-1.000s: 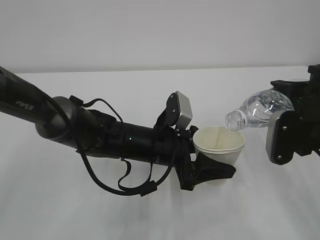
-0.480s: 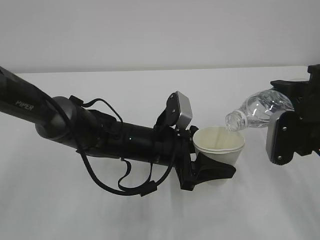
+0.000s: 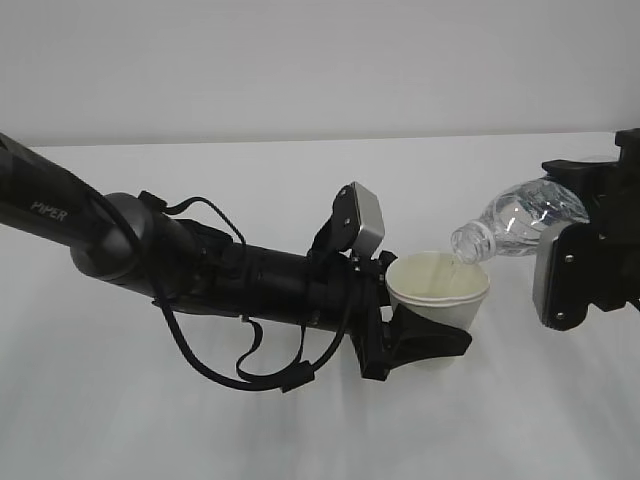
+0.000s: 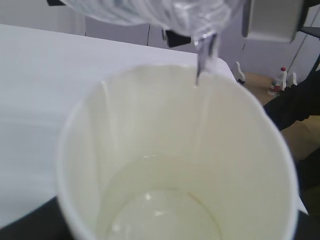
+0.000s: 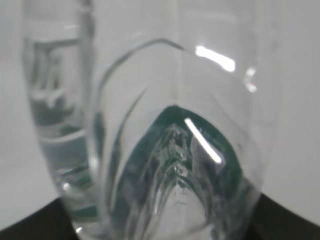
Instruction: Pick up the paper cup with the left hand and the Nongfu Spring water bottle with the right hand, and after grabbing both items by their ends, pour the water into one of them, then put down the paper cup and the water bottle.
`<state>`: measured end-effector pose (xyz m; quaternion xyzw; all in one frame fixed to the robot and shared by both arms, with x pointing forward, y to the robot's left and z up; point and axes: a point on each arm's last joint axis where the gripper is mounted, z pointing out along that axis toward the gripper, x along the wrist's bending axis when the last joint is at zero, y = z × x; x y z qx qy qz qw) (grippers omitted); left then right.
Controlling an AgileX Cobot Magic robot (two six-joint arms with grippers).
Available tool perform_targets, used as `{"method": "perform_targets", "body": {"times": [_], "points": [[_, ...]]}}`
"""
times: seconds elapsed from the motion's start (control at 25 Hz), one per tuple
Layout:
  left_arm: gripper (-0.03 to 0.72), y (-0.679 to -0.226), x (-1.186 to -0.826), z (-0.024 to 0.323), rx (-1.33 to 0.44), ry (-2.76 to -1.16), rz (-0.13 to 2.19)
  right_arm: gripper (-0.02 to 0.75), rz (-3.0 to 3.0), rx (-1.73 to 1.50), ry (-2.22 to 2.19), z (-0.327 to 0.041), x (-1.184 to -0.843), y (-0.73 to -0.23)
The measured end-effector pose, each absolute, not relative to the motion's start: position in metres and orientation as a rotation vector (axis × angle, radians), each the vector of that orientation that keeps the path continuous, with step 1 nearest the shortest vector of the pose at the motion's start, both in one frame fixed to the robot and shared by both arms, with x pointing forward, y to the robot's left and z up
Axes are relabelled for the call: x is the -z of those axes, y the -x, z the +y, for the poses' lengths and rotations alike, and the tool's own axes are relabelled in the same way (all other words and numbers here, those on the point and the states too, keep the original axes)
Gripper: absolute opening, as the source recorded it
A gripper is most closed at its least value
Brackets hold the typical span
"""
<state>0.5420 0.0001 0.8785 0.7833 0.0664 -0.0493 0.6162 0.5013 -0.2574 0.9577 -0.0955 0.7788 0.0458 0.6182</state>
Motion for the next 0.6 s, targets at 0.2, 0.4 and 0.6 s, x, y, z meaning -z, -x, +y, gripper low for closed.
{"method": "perform_targets", "body": {"times": [0.2, 0.4, 0.6], "points": [[0.462, -0.5428, -0.8789, 0.0000, 0.110, -1.797, 0.164, 0.405, 1.792, -0.104, 0.222, -0.2574, -0.9577, -0.5013], [0.462, -0.5429, -0.8790, 0.0000, 0.110, -1.796, 0.166, 0.405, 1.792, -0.104, 0.222, -0.2574, -0.9577, -0.5013], [0.462, -0.5430, -0.8791, 0.0000, 0.109, -1.795, 0.168, 0.405, 1.792, -0.104, 0.222, -0.2574, -0.9577, -0.5013]]}}
